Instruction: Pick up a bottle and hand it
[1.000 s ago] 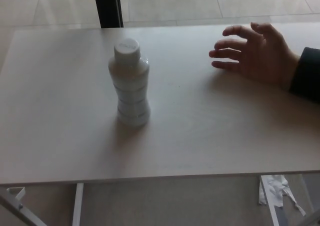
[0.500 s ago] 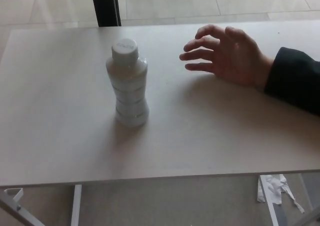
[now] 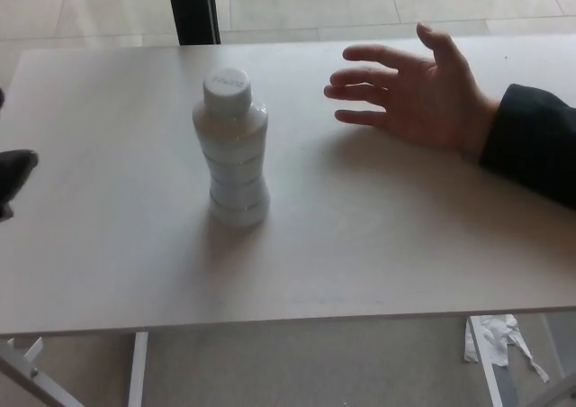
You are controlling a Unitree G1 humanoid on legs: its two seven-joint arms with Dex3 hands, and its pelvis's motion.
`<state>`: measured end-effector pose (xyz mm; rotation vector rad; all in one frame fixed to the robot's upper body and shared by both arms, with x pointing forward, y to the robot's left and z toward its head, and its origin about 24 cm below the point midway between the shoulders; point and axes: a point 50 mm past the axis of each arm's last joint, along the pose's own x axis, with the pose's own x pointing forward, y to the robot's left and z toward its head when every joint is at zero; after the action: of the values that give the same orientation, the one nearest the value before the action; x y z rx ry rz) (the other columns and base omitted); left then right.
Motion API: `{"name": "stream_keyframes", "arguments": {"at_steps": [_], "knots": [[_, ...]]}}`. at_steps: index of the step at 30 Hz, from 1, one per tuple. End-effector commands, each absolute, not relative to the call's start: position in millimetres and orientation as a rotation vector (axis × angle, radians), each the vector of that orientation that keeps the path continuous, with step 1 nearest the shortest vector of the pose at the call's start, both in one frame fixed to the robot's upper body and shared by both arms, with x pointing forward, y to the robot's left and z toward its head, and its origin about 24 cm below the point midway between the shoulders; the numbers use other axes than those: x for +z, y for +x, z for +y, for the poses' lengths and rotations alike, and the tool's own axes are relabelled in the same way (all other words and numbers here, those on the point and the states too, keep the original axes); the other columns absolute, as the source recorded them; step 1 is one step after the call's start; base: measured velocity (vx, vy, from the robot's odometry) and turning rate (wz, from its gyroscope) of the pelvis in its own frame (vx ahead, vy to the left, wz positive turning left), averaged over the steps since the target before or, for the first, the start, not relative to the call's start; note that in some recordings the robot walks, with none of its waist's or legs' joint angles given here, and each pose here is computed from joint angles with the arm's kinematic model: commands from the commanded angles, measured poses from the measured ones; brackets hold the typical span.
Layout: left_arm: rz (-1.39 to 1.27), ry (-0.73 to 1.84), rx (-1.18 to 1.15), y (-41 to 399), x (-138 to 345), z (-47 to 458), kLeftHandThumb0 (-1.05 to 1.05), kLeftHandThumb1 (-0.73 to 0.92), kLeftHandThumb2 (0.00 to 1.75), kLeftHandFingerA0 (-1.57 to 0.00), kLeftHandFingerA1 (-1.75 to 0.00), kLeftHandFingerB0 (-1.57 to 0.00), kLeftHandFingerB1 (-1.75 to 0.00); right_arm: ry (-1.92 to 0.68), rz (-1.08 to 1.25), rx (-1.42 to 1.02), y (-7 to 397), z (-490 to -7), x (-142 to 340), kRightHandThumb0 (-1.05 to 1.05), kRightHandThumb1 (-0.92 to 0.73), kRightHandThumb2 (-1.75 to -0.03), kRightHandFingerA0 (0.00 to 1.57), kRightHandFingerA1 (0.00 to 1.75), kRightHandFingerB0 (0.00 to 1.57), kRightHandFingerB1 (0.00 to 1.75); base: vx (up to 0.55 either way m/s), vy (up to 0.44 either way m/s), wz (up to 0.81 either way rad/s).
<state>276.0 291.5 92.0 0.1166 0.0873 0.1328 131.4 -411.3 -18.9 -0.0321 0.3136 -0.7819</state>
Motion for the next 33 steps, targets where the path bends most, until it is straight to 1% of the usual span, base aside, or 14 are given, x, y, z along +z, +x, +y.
{"name": "stream_keyframes", "arguments": {"at_steps": [1,2,4,5,11,17,18,19,21,22,24,25,27,33], "knots": [[0.093,0.165,0.061,284.6,91.3,263.7,-0.73,0.4,0.81,-0.36,-0.57,-0.29,-0.48,-0.06,0.289,-0.781,132.1,-417.4,-11.3,-1.05,-0.52,-0.79,1.57,1.69,0.37,1.39,0.0,0.0,0.0],[0.091,0.165,0.04,285.9,90.3,255.5,-0.74,0.51,0.56,-0.41,-0.51,-0.35,-0.38,-0.068,0.288,-0.774,133.0,-416.9,-9.7,-1.05,-0.43,-1.13,1.57,1.64,0.47,1.19,0.0,0.0,0.0],[0.093,0.168,-0.009,289.3,89.2,239.9,-0.76,0.4,0.83,-0.34,-0.57,-0.3,-0.48,-0.07,0.284,-0.764,134.5,-416.3,-8.9,-1.05,-0.38,-1.1,1.57,1.61,0.46,1.18,0.0,0.0,0.0],[0.094,0.164,-0.025,290.4,88.0,235.0,-0.76,0.53,0.57,-0.36,-0.52,-0.33,-0.38,-0.068,0.288,-0.768,135.0,-416.5,-9.1,-1.05,-0.36,-1.09,1.57,1.6,0.47,1.19,0.0,0.0,0.0],[0.13,0.171,-0.076,293.6,80.4,220.4,-0.76,0.4,0.84,-0.3,-0.57,-0.26,-0.48,-0.066,0.287,-0.764,135.8,-414.7,-10.9,-1.05,-0.45,-1.14,1.57,1.65,0.47,1.21,0.0,0.0,0.0],[0.217,0.237,-0.134,296.4,71.4,213.1,-0.81,0.54,0.57,-0.18,-0.52,-0.18,-0.33,-0.052,0.278,-0.761,139.3,-414.9,-9.9,-1.05,-0.43,-1.13,1.57,1.65,0.52,1.22,0.0,0.0,0.0],[0.229,0.24,-0.148,296.7,69.8,211.5,-0.4,0.13,0.85,-0.04,-0.54,0.0,-0.51,-0.055,0.279,-0.76,139.5,-414.7,-9.9,-1.05,-0.53,-0.79,1.57,1.67,0.41,1.41,0.0,0.0,0.0],[0.25,0.242,-0.172,297.4,67.3,208.3,-0.87,0.52,0.56,-0.06,-0.47,-0.08,-0.3,-0.056,0.278,-0.759,139.9,-414.4,-10.0,-1.05,-0.43,-1.12,1.57,1.65,0.52,1.21,0.0,0.0,0.0],[0.259,0.241,-0.182,297.9,66.8,206.5,-0.87,0.52,0.56,-0.06,-0.47,-0.08,-0.3,-0.049,0.277,-0.759,139.9,-414.5,-10.3,-1.05,-0.43,-1.12,1.57,1.65,0.52,1.21,0.0,0.0,0.0],[0.263,0.248,-0.209,299.8,64.6,200.6,-0.86,0.51,0.56,-0.01,-0.46,-0.06,-0.31,-0.051,0.277,-0.757,140.1,-413.2,-9.3,-1.05,-0.53,-0.79,1.57,1.67,0.41,1.41,0.0,0.0,0.0],[0.275,0.285,-0.251,298.7,62.9,198.1,-0.73,0.41,0.89,-0.01,-0.37,-0.08,-0.21,-0.053,0.282,-0.745,141.3,-409.1,-12.5,-1.05,-0.48,-1.18,1.57,1.73,0.48,1.21,0.0,0.0,0.0],[0.285,0.32,-0.271,298.3,62.0,195.3,-0.73,0.4,0.89,-0.01,-0.36,-0.08,-0.2,-0.047,0.279,-0.75,141.9,-408.7,-12.7,-1.05,-0.54,-0.79,1.57,1.67,0.39,1.4,0.0,0.0,0.0],[0.298,0.33,-0.316,296.7,58.3,191.6,-0.72,0.38,0.88,0.0,-0.32,-0.07,-0.13,-0.053,0.277,-0.745,142.5,-407.8,-12.4,-1.05,-0.5,-1.19,1.57,1.74,0.49,1.21,0.0,0.0,0.0],[0.372,0.348,-0.367,300.8,52.4,187.9,-0.83,0.4,0.68,0.0,-0.11,0.0,-0.19,-0.042,0.28,-0.746,144.5,-406.2,-13.5,-1.05,-0.53,-0.79,1.57,1.69,0.41,1.39,0.0,0.0,0.0]]}}
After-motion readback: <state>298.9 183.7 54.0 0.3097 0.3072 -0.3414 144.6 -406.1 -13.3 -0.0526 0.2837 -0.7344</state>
